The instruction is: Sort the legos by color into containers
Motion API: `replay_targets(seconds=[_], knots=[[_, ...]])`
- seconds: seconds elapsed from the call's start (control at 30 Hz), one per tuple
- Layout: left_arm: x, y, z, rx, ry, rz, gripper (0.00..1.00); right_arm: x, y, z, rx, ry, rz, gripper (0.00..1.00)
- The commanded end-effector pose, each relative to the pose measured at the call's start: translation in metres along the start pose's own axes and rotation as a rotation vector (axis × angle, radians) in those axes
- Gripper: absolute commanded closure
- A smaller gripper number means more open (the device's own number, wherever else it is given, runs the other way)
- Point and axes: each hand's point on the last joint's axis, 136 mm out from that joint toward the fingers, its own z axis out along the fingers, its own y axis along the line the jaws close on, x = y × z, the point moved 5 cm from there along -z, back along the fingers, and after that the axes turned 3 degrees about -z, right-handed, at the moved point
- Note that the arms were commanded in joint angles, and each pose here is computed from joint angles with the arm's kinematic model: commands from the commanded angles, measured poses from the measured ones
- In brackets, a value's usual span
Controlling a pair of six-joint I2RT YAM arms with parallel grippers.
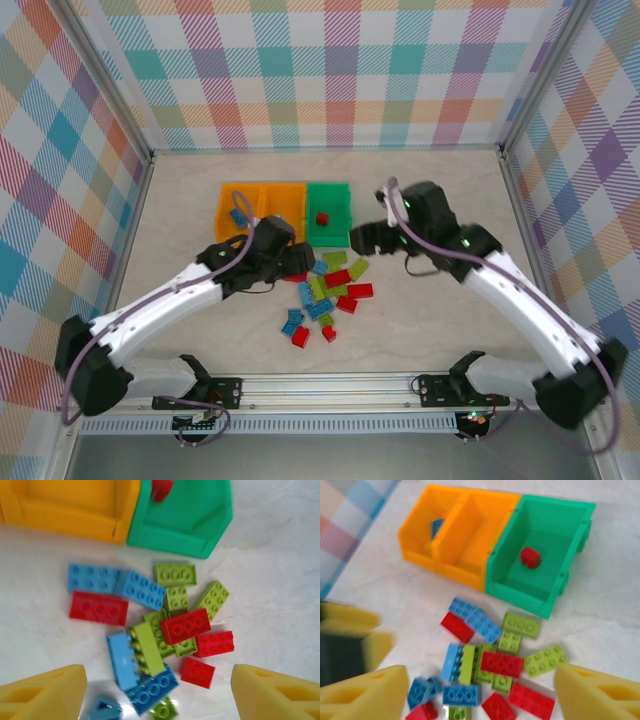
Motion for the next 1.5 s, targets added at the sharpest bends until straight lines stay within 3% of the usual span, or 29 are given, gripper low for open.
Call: replay_targets(seconds=[0.0, 0.13, 0.4, 0.67, 1.0, 1.3, 1.47], knots=[[0.016, -0.004, 0.016, -0.135, 0.094, -0.200, 0.31, 0.045, 0.001, -0.011, -0.077, 0.044, 0.027, 0.08], [0.030, -0.013, 0.051, -0.194, 0.168, -0.203, 0.40, 0.073, -0.005, -0.019, -0.092, -0.013, 0.095, 0.00], [0.041, -0.013, 0.093, -0.280, 0.214, -0.212, 0.58, 0.086, -0.013, -0.025, -0.033, 0.010, 0.130, 0.00], [0.053, 0.000, 0.116, -0.389, 0.260, -0.187, 0.59, 0.090, -0.015, -0.025, -0.028, 0.008, 0.139, 0.00], [0.064, 0.013, 0.129, -0.460, 0.308, -0.133, 0.59, 0.088, -0.017, -0.029, -0.008, -0.016, 0.159, 0.00], [0.067, 0.026, 0.132, -0.534, 0.312, -0.075, 0.74, 0.084, -0.018, -0.042, 0.009, -0.059, 0.212, 0.00], [0.059, 0.014, 0.126, -0.457, 0.287, -0.048, 0.83, 0.085, -0.016, -0.051, 0.002, -0.079, 0.245, 0.00]])
